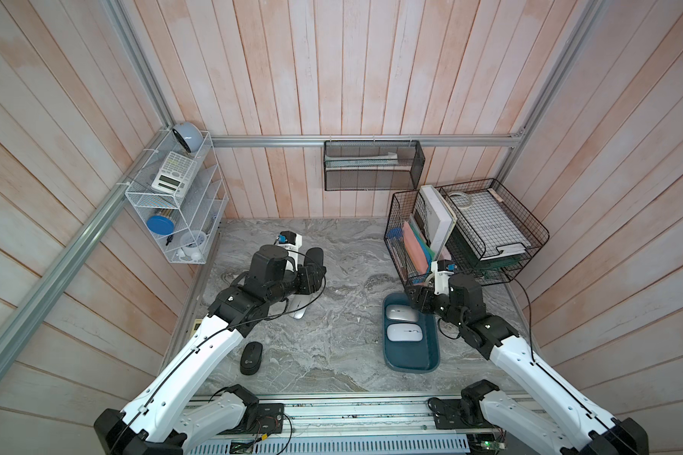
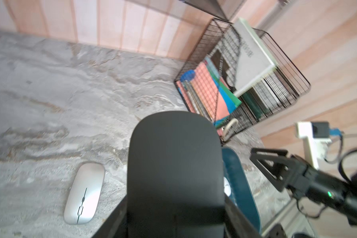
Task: Put the mouse in the storage box
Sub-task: Pick up the mouse from the center of the board.
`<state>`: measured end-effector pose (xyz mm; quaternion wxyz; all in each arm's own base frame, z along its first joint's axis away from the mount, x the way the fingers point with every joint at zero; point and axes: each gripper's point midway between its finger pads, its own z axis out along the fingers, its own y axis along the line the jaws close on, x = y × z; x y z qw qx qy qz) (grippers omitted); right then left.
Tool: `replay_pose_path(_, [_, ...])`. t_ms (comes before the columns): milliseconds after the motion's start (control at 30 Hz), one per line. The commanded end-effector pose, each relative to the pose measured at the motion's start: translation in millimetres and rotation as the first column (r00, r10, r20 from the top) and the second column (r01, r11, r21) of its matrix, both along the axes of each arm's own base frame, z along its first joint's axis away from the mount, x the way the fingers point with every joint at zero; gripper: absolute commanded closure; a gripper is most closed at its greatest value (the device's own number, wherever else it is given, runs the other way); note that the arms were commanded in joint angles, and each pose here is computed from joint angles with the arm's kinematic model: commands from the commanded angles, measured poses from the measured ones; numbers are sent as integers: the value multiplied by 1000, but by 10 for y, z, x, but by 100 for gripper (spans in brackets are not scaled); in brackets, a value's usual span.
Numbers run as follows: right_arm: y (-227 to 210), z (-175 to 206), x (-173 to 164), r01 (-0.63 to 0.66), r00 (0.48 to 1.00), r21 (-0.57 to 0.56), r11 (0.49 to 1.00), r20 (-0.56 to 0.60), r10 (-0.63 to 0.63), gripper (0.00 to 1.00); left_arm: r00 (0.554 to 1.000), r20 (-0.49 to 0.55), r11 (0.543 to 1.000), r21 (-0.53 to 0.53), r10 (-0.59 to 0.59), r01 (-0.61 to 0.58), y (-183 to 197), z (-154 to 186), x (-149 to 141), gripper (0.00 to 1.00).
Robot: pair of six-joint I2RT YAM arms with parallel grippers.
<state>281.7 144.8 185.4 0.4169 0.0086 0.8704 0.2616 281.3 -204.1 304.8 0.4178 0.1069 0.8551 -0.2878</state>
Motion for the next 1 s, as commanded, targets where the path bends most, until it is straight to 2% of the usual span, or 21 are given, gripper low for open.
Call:
replay_pose_path(0, [53,218,-65,-28,999,47,999,29,26,32,946,150,954,131,-287,269,-285,142,-243,53])
replay_pose_path(133, [63,334,-142,-47,998,68,997,41,44,32,848,279,880,297,-451,370,-406,14,-370,53])
replay_pose_path(267, [109,420,-261,-81,996,121,989,41,77,32,752,325,800,419,-574,429,-501,-227,-516,53])
replay_pose_path(367, [209,505,-358,-116,993,213,970,19,115,32,690,338,747,483,-640,456,-571,-423,-608,54])
replay_pose_path(500, [432,616,-514,-192,980,288,938,-4,201,31,642,353,715,508,-681,480,-594,-578,-712,55])
replay_pose_path(567, [589,683,-588,-240,967,323,915,2,253,31,626,355,703,519,-694,486,-587,-597,-750,55])
replay_pose_path(700, [942,892,-705,-337,936,376,863,34,350,30,632,341,693,549,-696,467,-548,-690,-750,55])
replay_pose_path(867, [1299,921,-740,-402,913,295,867,55,405,30,622,336,682,554,-707,476,-545,-711,-786,55])
replay_pose_path(967, [1502,908,-741,-430,896,310,848,34,443,31,620,337,682,556,-708,476,-549,-699,-785,55])
